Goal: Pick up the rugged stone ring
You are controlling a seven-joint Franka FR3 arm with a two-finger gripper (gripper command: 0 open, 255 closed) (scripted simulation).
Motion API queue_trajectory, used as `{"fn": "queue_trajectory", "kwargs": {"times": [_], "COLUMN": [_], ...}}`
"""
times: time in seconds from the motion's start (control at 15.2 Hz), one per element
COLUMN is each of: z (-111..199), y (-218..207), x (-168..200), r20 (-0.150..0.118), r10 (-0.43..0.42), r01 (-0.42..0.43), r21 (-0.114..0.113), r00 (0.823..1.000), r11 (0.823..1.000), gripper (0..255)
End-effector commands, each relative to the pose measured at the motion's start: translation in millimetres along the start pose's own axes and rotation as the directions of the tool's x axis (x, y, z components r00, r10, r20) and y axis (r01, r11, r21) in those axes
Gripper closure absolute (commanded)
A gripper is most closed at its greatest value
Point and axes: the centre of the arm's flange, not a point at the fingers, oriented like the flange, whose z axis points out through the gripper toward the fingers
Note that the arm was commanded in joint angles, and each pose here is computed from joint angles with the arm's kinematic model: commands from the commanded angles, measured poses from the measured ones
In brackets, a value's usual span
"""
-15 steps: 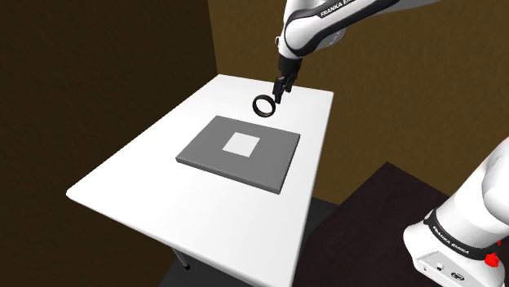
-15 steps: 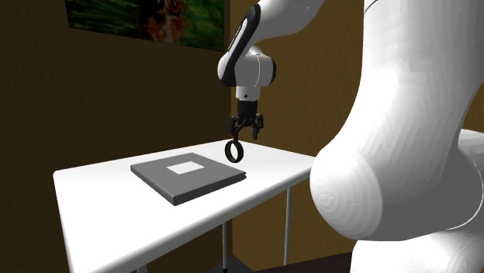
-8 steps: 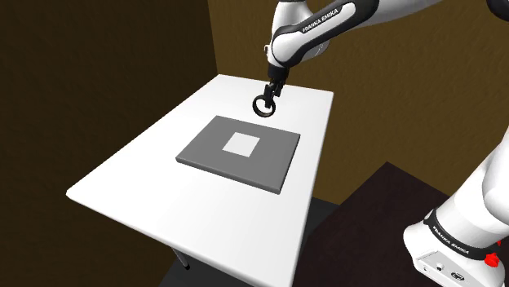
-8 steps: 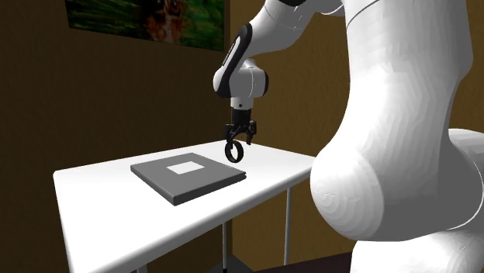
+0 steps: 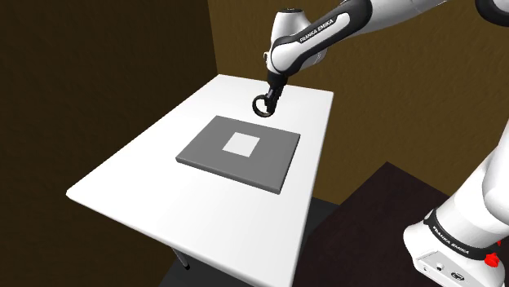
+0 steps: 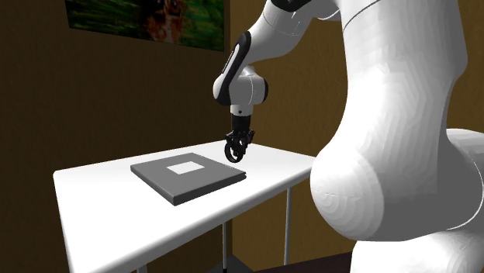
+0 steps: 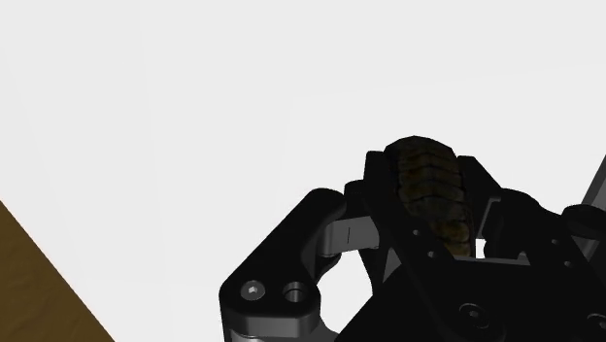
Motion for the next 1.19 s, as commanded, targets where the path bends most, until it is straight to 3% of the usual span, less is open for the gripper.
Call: {"fn": "queue_trajectory", "kwargs": {"times": [0.0,0.4,1.12], "z": [0.6,0.5,-56.9], "y": [0.5,0.4,3.1], "x": [-0.1,-0.3,8.3], "r20": [0.000,0.000,0.000], "r10": [0.001,0.001,0.001], "r01": [-0.001,-0.001,-0.001], "r21": [0.000,0.000,0.000], "r00": [1.000,1.000,1.000], "r11": [1.000,1.000,1.000], "gripper": [255,255,255]}}
